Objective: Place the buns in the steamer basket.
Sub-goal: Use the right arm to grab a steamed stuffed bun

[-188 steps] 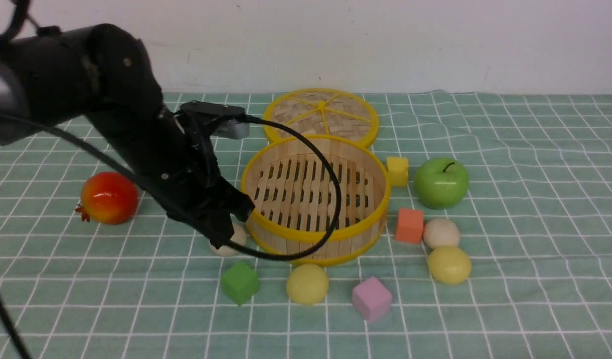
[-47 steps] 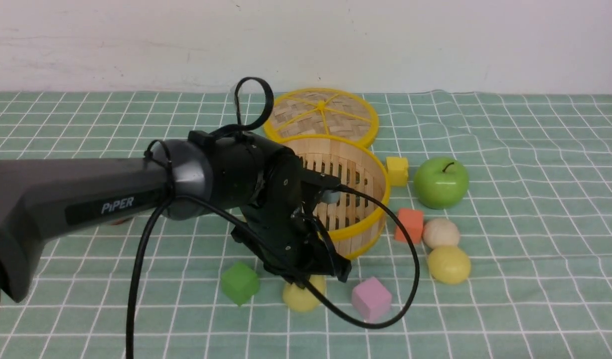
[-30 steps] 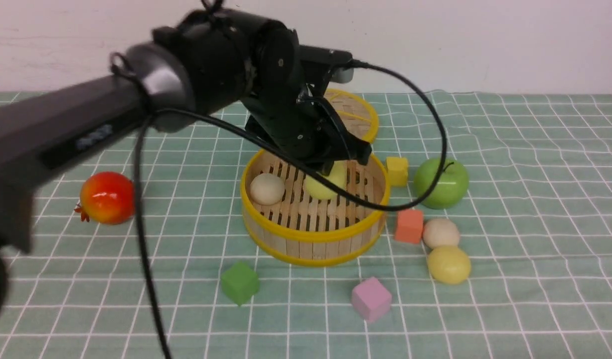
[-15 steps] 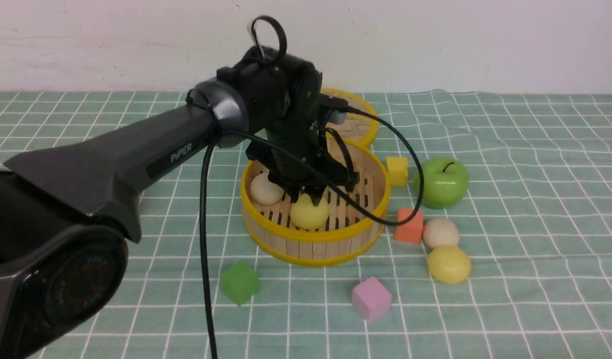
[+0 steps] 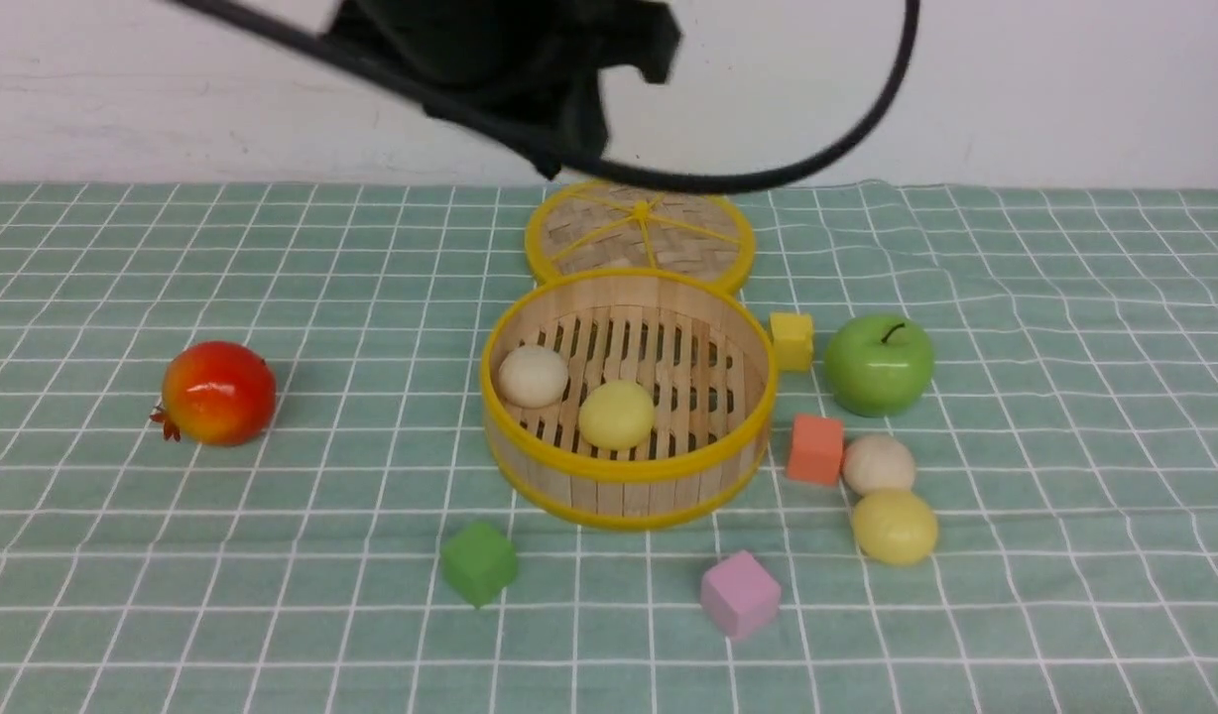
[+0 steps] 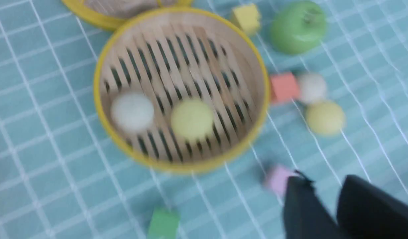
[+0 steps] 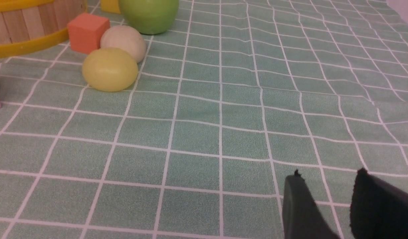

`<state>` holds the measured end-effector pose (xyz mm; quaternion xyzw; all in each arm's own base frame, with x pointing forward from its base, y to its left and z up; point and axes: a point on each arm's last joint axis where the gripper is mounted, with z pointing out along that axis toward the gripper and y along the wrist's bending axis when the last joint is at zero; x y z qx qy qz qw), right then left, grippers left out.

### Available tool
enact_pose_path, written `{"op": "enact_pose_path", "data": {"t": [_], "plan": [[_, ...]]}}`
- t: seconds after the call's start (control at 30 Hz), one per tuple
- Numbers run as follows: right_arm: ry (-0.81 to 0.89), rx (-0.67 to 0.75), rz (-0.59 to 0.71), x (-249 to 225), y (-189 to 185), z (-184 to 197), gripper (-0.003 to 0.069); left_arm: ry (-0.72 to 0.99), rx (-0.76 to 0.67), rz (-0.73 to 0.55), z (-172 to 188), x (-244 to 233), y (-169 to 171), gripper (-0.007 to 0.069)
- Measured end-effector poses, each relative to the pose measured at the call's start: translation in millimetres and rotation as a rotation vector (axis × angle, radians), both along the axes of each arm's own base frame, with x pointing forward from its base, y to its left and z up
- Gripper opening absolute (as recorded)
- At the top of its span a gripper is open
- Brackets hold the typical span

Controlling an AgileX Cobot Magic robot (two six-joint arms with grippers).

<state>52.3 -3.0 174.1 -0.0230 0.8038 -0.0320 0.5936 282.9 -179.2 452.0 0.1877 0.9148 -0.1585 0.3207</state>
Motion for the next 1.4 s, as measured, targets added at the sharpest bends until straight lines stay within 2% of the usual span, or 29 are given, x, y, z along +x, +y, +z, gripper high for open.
{"op": "enact_pose_path", "data": {"t": [0.07,0.2,0.27,0.3,0.33,0.37,0.4,0.5,0.63,0.73,1.0,1.07,1.2,1.23,1.27,1.33,1.4], "plan": [[0.000,0.000,0.000,0.0,0.0,0.0,0.0240,0.015,0.026,-0.009,-3.7,-34.1,21.2,-0.0007],[0.000,0.000,0.000,0.0,0.0,0.0,0.0240,-0.012,0.035,0.001,-22.6,-78.2,50.2,-0.0014],[0.000,0.000,0.000,0.0,0.0,0.0,0.0240,-0.120,-0.024,0.014,-44.1,-113.9,73.0,-0.0014],[0.000,0.000,0.000,0.0,0.0,0.0,0.0240,-0.131,-0.030,0.015,-46.0,-116.7,74.7,-0.0014],[0.000,0.000,0.000,0.0,0.0,0.0,0.0240,-0.237,-0.089,0.023,-65.2,-139.6,89.3,-0.0014],[0.000,0.000,0.000,0.0,0.0,0.0,0.0240,-0.249,-0.097,0.024,-67.6,-142.1,90.9,-0.0014],[0.000,0.000,0.000,0.0,0.0,0.0,0.0240,-0.339,-0.153,0.034,-90.1,-156.7,100.3,-0.0014],[0.000,0.000,0.000,0.0,0.0,0.0,0.0240,-0.514,-0.261,0.050,-127.0,-183.2,117.4,-0.0014],[0.000,0.000,0.000,0.0,0.0,0.0,0.0240,-0.607,-0.320,0.060,-159.5,-199.0,127.6,-0.0014],[0.000,0.000,0.000,0.0,0.0,0.0,0.0240,-0.604,-0.341,0.072,-175.8,-204.2,130.9,-0.0014],[-0.012,0.018,0.000,0.3,0.5,1.1,0.0240,-0.594,-0.363,0.086,-181.0,-204.7,131.3,-0.0014],[-0.046,0.107,-0.003,1.4,2.4,2.7,0.0240,-0.593,-0.364,0.087,-181.1,-204.7,131.3,-0.0014],[-0.197,0.549,-0.029,3.9,7.2,16.7,0.0240,-0.592,-0.364,0.087,-181.2,-204.7,131.3,-0.0014],[-0.213,0.595,-0.032,4.0,7.2,18.4,0.0240,-0.592,-0.364,0.087,-181.2,-204.7,131.3,-0.0014],[-0.260,0.741,-0.044,4.3,6.8,23.3,0.0240,-0.592,-0.364,0.087,-181.2,-204.7,131.3,-0.0014],[-0.318,0.876,-0.056,4.2,5.3,28.8,0.0240,-0.592,-0.364,0.087,-181.2,-204.7,131.3,-0.0014],[-0.345,0.924,-0.060,4.1,4.3,31.3,0.0240,-0.591,-0.363,0.087,-181.3,-204.7,131.3,-0.0014]]}}
